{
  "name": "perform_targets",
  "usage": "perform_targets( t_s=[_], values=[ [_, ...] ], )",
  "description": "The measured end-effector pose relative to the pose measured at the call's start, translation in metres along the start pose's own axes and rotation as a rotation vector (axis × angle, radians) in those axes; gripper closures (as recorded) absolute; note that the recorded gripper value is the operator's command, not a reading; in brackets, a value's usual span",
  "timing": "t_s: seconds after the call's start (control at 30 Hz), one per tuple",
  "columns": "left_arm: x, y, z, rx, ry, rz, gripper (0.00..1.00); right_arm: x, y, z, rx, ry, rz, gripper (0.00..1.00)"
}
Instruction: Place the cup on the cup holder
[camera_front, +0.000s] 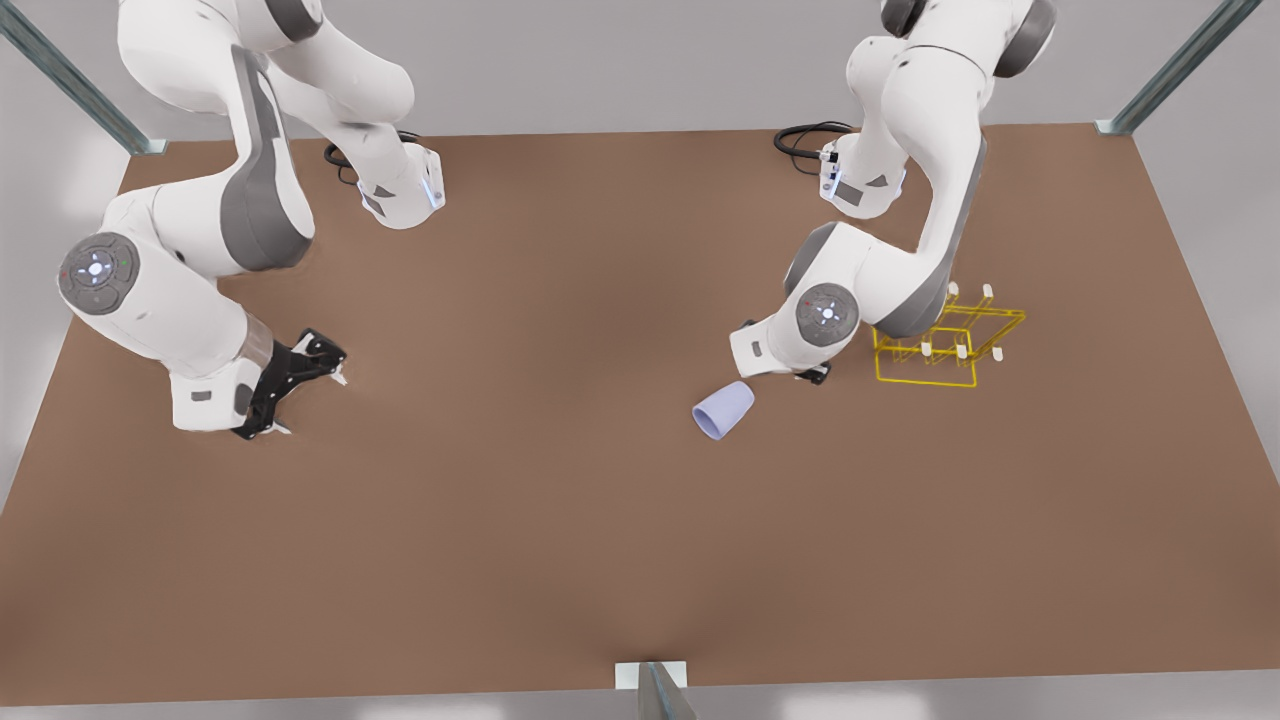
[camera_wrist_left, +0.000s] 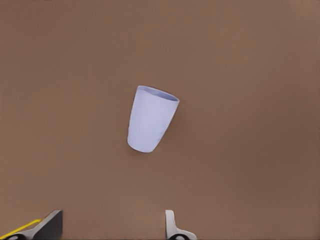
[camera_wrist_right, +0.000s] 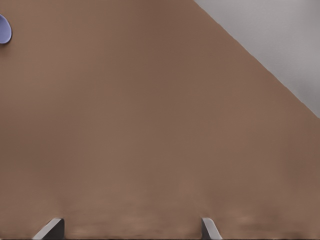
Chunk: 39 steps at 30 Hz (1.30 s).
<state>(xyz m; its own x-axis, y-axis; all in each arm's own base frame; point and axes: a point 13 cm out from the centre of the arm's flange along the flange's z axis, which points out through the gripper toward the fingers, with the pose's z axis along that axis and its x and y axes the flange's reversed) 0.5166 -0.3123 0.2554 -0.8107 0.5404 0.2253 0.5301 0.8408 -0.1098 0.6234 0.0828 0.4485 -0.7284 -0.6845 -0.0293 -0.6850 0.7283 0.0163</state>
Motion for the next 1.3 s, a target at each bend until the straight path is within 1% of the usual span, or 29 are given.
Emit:
perform_targets(
  t_s=[0.1, 0.17, 0.27, 0.4, 0.57, 0.77, 1.3],
  values=[
    [0.017, 0.005, 0.064, 0.009, -0.003, 0.003, 0.00, 0.033, -0.010, -0.032, 0.060, 0.064, 0.128, 0.00],
    [0.021, 0.009, 0.099, 0.010, -0.045, 0.004, 0.00, 0.046, -0.011, -0.036, 0.070, 0.103, 0.197, 0.00],
    [0.006, 0.003, 0.114, -0.024, -0.137, 0.066, 0.00, 0.059, -0.012, -0.035, 0.072, 0.146, 0.288, 0.00],
    [-0.016, -0.010, 0.125, -0.065, -0.220, 0.163, 0.00, 0.068, -0.010, -0.033, 0.074, 0.178, 0.381, 0.00],
    [-0.037, -0.003, 0.136, -0.101, -0.283, 0.229, 0.00, 0.073, -0.009, -0.033, 0.079, 0.194, 0.473, 0.00],
    [-0.055, 0.015, 0.147, -0.120, -0.318, 0.248, 0.00, 0.075, -0.008, -0.032, 0.084, 0.202, 0.552, 0.00],
    [-0.075, 0.030, 0.171, -0.126, -0.322, 0.264, 0.00, 0.075, -0.006, -0.032, 0.093, 0.200, 0.669, 0.00]
  ],
)
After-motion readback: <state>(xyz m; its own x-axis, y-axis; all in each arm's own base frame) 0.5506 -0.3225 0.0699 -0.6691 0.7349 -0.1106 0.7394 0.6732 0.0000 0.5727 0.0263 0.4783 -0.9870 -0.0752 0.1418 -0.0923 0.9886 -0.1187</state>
